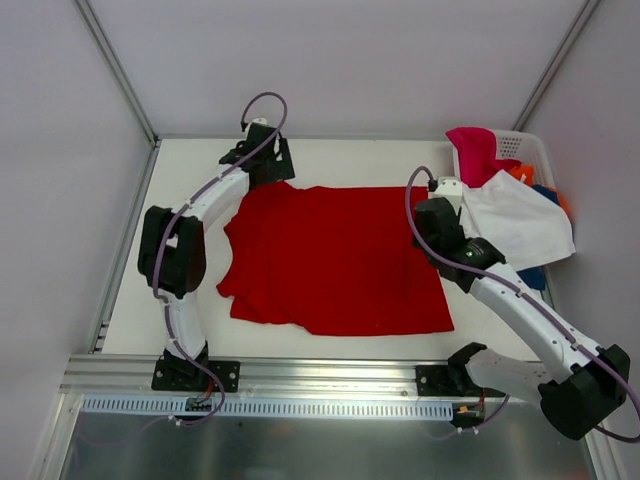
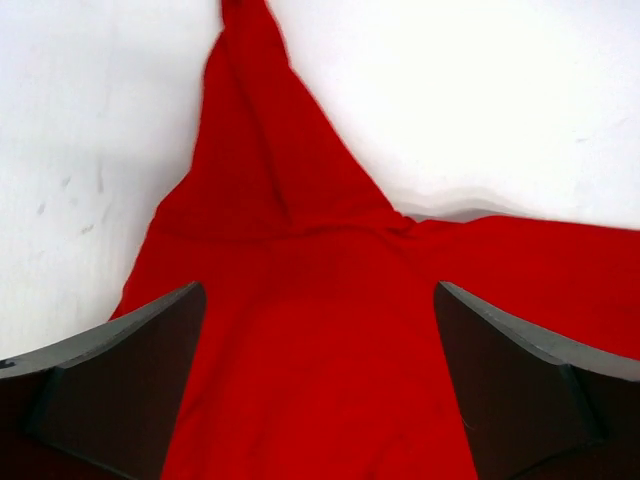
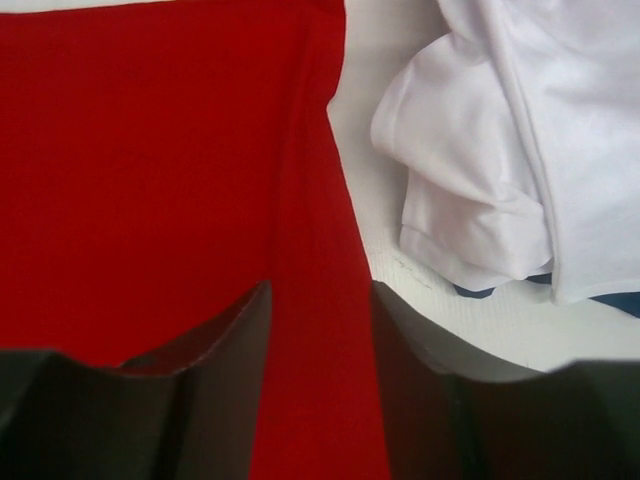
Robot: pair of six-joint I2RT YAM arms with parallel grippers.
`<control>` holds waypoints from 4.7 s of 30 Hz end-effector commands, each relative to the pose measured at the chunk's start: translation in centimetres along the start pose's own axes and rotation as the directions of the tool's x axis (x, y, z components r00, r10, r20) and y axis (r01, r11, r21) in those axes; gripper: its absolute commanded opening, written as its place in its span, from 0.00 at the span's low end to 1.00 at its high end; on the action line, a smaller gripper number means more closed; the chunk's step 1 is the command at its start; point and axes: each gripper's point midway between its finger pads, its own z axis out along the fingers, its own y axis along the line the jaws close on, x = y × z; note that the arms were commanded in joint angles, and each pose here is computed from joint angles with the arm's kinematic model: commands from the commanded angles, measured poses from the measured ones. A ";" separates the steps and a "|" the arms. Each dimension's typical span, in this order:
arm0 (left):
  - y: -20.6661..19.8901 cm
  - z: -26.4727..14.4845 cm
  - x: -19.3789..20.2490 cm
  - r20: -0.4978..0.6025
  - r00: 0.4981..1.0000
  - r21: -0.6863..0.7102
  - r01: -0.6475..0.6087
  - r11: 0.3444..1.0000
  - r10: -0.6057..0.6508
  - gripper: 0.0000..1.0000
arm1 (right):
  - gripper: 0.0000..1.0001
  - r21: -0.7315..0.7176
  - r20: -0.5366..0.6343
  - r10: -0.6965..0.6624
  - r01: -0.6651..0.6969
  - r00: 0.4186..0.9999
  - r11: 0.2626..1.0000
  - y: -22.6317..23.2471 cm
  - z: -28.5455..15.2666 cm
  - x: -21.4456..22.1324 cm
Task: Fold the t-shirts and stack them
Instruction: Flatten the tshirt out
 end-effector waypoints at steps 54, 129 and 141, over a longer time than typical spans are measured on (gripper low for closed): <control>-0.6 6.9 3.2 0.091 0.810 0.095 0.572 0.814 -0.580 0.73 | 0.50 0.016 -0.029 -0.031 0.032 0.999 0.999 -2.0 -2.4 2.6; -10.0 14.5 -4.6 0.051 0.969 0.379 0.204 0.903 -0.240 0.69 | 0.44 0.016 -0.117 -0.140 0.142 0.983 0.990 2.2 3.1 4.3; -13.0 4.2 -14.1 0.313 0.935 0.536 -0.029 0.844 -0.167 0.99 | 0.44 -0.021 -0.123 -0.145 0.144 0.982 0.989 3.6 3.0 4.7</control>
